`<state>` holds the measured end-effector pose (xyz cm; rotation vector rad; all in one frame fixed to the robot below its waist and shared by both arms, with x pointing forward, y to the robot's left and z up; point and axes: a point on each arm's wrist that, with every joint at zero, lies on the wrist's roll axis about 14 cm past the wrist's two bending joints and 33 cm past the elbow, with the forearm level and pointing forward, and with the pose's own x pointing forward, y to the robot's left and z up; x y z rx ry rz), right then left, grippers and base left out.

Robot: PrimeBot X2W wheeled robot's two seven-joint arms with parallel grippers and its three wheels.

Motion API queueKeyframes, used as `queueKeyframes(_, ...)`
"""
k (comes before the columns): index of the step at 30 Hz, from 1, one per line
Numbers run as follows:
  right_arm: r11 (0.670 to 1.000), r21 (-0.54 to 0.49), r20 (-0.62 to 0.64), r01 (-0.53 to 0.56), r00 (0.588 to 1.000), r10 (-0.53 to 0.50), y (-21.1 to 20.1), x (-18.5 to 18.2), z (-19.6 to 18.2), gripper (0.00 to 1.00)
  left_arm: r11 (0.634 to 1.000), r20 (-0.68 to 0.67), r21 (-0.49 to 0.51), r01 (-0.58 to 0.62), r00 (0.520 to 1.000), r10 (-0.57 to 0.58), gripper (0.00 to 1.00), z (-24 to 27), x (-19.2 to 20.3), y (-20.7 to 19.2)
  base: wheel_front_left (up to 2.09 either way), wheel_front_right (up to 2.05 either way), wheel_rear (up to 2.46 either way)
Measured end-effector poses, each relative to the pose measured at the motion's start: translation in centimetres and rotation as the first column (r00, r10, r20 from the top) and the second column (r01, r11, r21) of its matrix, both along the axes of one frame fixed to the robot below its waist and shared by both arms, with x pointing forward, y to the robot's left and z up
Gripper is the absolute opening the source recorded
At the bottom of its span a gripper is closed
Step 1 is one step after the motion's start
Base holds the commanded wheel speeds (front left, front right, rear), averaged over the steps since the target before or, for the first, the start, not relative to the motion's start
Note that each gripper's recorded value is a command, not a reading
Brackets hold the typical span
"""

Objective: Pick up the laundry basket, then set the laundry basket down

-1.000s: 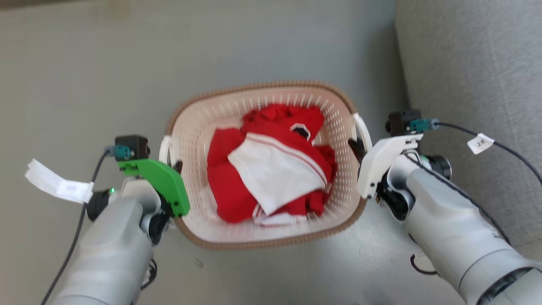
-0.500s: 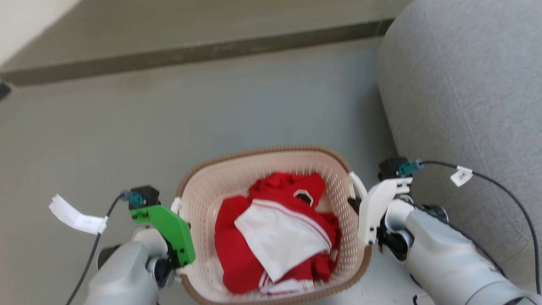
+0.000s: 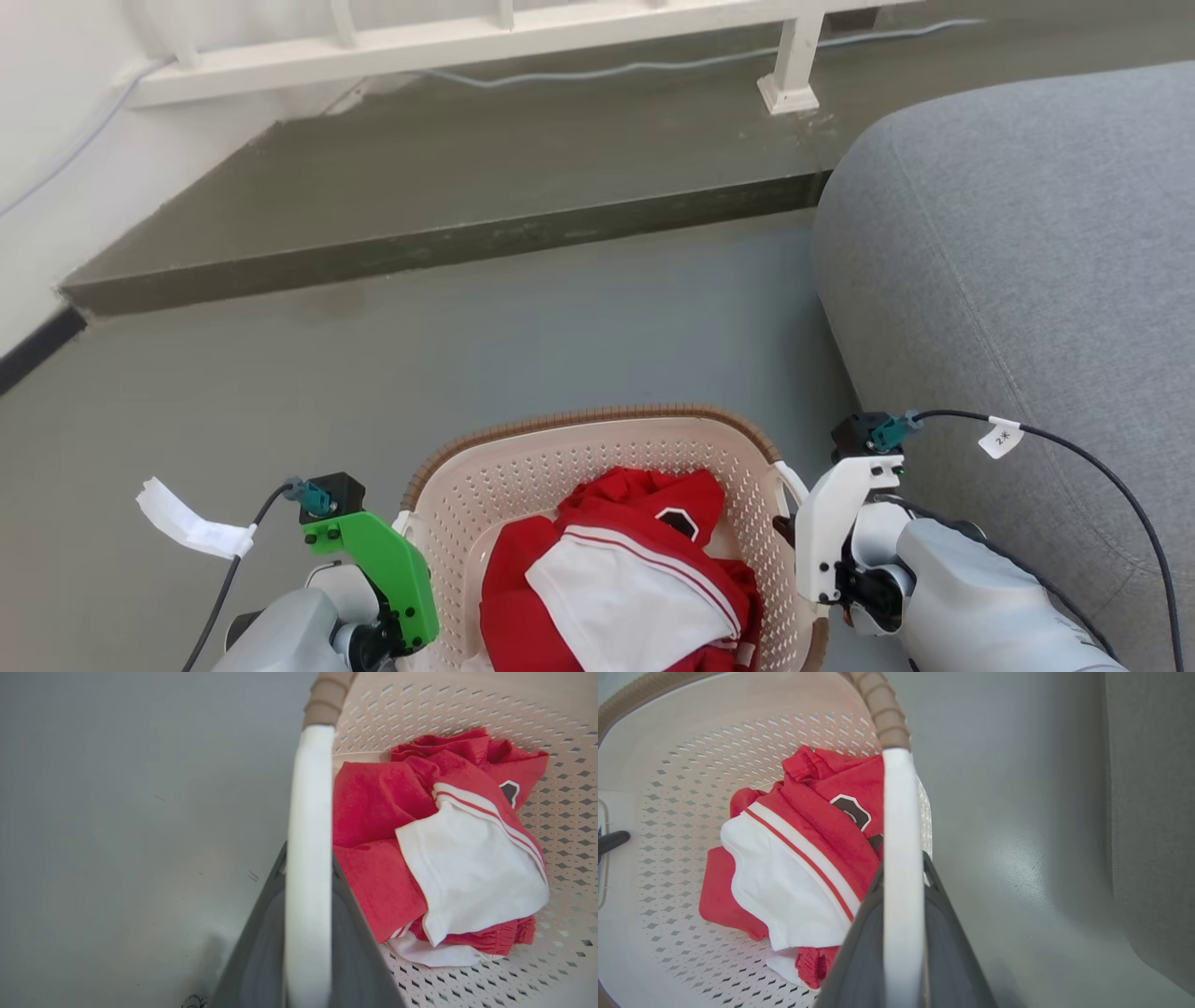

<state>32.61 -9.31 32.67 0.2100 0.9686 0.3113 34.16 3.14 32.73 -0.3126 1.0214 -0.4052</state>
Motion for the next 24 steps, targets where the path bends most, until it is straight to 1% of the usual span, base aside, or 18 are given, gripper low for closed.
queueKeyframes(5, 1.0, -0.005, 0.005, -0.007, 1.0, 0.007, -0.06, -0.18, 0.5, 0.0, 1.0, 0.0, 0.0, 0.007, 1.0, -0.007, 0.0, 0.5, -0.21, -0.09, 0.0, 0.0, 0.0)
queueKeyframes(24, 1.0, -0.009, -0.034, -0.021, 0.999, 0.021, 0.1, -0.74, -0.03, 0.0, 1.0, -0.04, 0.004, 0.014, 0.999, -0.014, 0.0, -0.18, -0.92, -0.04, 0.0, 0.0, 0.0)
